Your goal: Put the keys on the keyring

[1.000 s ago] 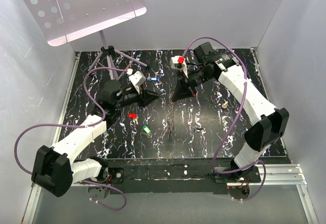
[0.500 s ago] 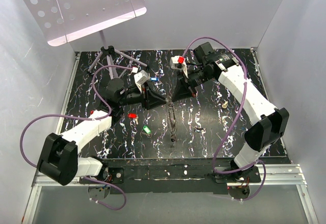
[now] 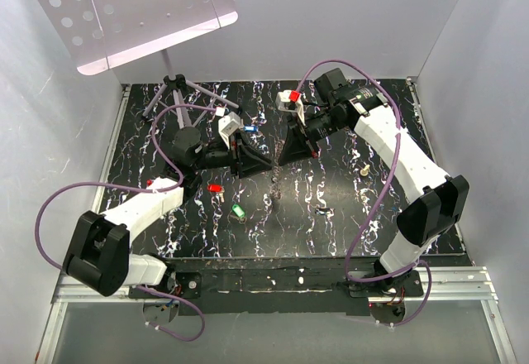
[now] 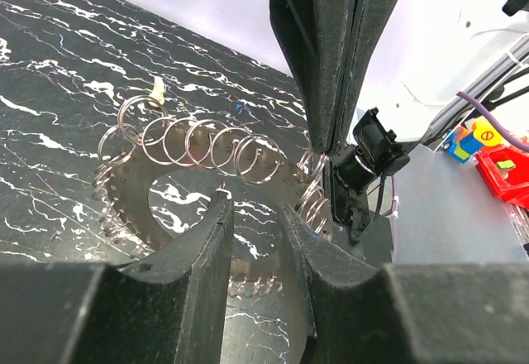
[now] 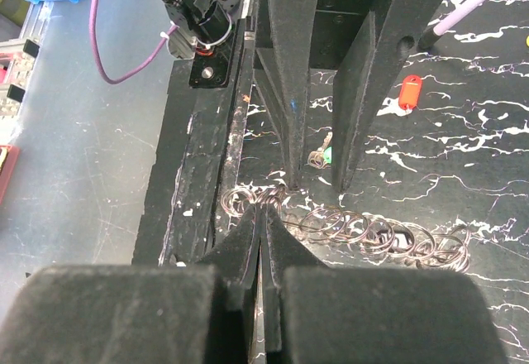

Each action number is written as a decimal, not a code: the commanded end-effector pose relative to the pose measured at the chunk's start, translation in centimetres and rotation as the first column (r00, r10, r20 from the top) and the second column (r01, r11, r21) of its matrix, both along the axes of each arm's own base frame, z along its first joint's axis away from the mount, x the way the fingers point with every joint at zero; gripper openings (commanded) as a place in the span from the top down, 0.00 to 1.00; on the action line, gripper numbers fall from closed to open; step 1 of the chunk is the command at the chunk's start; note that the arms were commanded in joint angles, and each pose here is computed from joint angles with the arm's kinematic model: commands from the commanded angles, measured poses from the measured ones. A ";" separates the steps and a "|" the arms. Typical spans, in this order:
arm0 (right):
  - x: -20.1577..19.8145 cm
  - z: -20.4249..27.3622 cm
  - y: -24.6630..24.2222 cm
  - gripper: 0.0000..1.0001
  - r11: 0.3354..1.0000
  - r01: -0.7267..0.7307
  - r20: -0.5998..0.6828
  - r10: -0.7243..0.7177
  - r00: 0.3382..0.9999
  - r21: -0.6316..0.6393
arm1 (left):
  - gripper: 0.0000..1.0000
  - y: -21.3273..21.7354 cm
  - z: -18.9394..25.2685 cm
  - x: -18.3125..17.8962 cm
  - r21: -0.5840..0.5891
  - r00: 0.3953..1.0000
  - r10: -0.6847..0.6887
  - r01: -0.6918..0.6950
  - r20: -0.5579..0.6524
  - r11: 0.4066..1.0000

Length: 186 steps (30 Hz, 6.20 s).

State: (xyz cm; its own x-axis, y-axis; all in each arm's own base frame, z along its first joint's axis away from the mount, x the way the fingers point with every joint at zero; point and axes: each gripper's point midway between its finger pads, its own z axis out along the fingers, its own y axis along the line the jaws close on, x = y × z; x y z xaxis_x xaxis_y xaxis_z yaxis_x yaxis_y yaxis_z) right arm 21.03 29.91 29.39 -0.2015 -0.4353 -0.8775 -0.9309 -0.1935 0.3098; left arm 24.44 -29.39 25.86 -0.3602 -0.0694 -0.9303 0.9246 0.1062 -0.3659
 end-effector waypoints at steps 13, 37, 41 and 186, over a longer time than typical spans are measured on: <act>-0.4 1.1 0.6 0.99 0.998 -0.027 -0.019 0.028 0.999 0.050 | 0.71 -0.4 1.8 -1.3 -0.054 0.995 -0.096 0.098 0.031 0.994; -0.3 0.7 0.7 0.99 0.999 -0.025 -0.041 0.027 0.999 0.047 | 0.59 -0.3 2.8 -3.2 -0.036 0.980 -0.136 0.142 0.145 0.989; -0.5 0.7 0.8 0.99 0.999 -0.028 -0.045 0.030 0.999 0.047 | 0.60 -0.2 3.0 -3.1 -0.040 0.977 -0.115 0.124 0.179 0.992; -4.0 -0.1 2.3 0.99 0.996 -0.068 0.163 0.057 0.985 0.061 | 0.78 1.3 3.4 -6.3 -0.134 0.968 0.087 -0.056 0.237 0.989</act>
